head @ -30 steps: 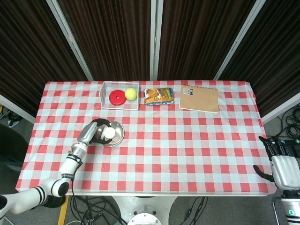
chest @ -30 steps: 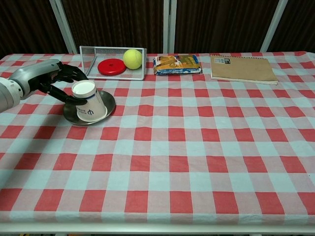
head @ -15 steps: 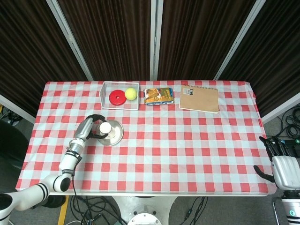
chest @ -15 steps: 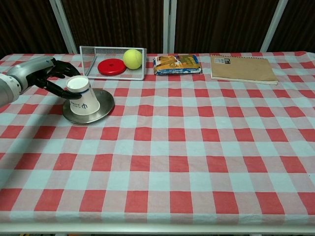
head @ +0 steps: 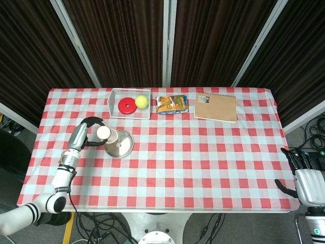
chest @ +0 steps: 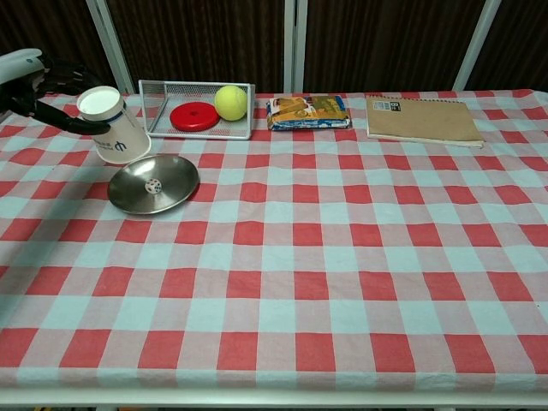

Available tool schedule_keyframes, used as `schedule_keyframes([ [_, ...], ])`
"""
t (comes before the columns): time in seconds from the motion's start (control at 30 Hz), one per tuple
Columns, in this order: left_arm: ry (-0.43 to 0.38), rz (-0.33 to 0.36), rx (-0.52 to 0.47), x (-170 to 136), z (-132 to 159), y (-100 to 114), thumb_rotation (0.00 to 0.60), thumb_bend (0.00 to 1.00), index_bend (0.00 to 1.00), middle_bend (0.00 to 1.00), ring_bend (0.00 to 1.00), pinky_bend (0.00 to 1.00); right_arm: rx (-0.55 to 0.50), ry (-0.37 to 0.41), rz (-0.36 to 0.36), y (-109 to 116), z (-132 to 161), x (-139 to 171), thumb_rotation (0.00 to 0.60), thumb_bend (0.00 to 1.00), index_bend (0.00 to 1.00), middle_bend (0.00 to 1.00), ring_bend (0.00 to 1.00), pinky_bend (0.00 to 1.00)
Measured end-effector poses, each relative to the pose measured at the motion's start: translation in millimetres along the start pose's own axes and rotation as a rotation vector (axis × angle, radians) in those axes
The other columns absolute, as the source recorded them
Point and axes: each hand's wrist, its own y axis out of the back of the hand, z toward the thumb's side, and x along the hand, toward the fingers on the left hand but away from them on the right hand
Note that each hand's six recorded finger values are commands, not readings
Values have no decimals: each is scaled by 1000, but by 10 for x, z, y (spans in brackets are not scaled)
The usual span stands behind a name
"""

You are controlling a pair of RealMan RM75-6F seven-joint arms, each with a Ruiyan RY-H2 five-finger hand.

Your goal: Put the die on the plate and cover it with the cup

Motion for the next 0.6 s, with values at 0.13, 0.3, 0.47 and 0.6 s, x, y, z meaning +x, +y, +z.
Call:
schedule_keyframes([
  [0.13, 73, 38, 10, 119, -211, 116, 600, 290, 474, 250, 127, 95, -4, -2, -1, -1, -14, 8, 600, 115, 102, 166, 47, 121],
  [0.3, 143, 58, 28, 271, -405, 164, 600, 285, 455, 250, 127, 95, -5, -3, -1, -2, -25, 22, 600, 115, 102, 166, 47, 121],
  [0.47, 190, 23, 25, 372, -480, 26, 600, 215, 223, 208, 94, 95, -7, -9, -4, 2, -44, 38, 600, 115, 102, 166, 46, 121],
  [0.6, 174, 36, 41, 353, -456, 33, 600, 188, 80, 137, 63, 86, -8, -9, -6, 6, -47, 38, 600, 115, 102, 166, 47, 121],
])
